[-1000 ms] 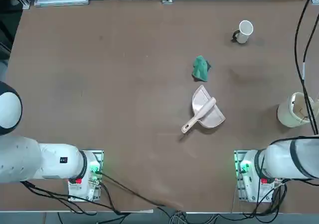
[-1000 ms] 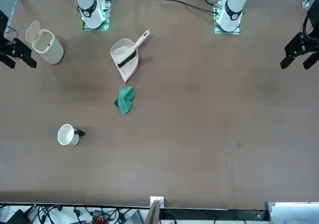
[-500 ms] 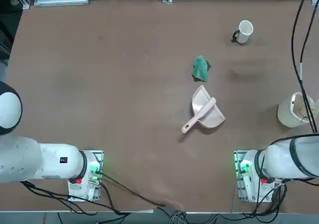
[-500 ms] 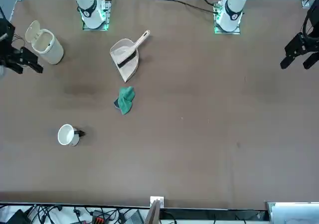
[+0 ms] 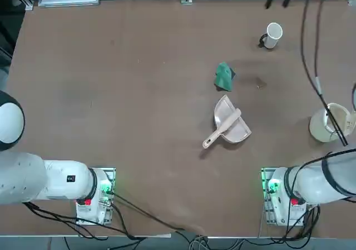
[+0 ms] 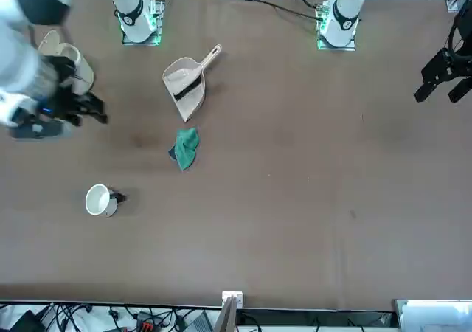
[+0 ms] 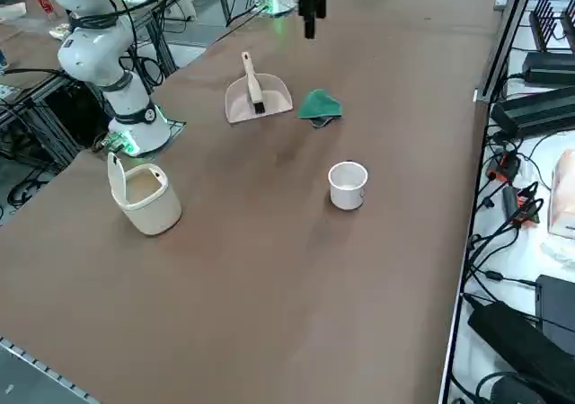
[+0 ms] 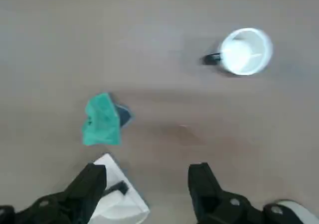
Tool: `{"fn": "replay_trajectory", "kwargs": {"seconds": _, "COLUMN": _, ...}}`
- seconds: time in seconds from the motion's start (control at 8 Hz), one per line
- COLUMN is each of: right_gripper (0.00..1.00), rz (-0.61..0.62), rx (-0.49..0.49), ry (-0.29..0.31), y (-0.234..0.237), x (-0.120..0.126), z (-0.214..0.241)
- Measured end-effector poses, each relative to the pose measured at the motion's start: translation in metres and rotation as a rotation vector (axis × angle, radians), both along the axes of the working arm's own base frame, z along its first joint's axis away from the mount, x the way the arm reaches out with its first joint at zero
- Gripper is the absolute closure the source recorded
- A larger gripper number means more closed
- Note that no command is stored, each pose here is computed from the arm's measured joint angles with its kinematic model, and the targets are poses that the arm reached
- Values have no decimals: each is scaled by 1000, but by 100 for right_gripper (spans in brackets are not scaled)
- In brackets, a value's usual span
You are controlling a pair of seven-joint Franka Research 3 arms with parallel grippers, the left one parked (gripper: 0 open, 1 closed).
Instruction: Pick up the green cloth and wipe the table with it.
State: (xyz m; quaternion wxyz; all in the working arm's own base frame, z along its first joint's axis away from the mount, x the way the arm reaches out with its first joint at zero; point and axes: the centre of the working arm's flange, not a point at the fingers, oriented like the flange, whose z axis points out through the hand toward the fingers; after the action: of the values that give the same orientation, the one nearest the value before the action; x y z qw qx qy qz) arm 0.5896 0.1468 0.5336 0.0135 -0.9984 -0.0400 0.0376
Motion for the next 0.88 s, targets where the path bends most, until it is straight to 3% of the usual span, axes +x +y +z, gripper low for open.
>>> {"fn": "replay_trajectory", "kwargs": {"seconds": 0.25, "right_gripper": 0, "rz": 104, "rx": -11, "ry": 17, "y": 80, "x": -6, "z": -45}}
{"fn": "replay_trajectory", "kwargs": {"seconds": 0.5, "right_gripper": 0, "rz": 203, "rx": -28, "ry": 44, "y": 148, "x": -26, "z": -93}}
{"fn": "replay_trajectory", "kwargs": {"seconds": 0.88, "right_gripper": 0, "rz": 230, "rx": -40, "ry": 49, "y": 159, "x": -47, "z": -170}}
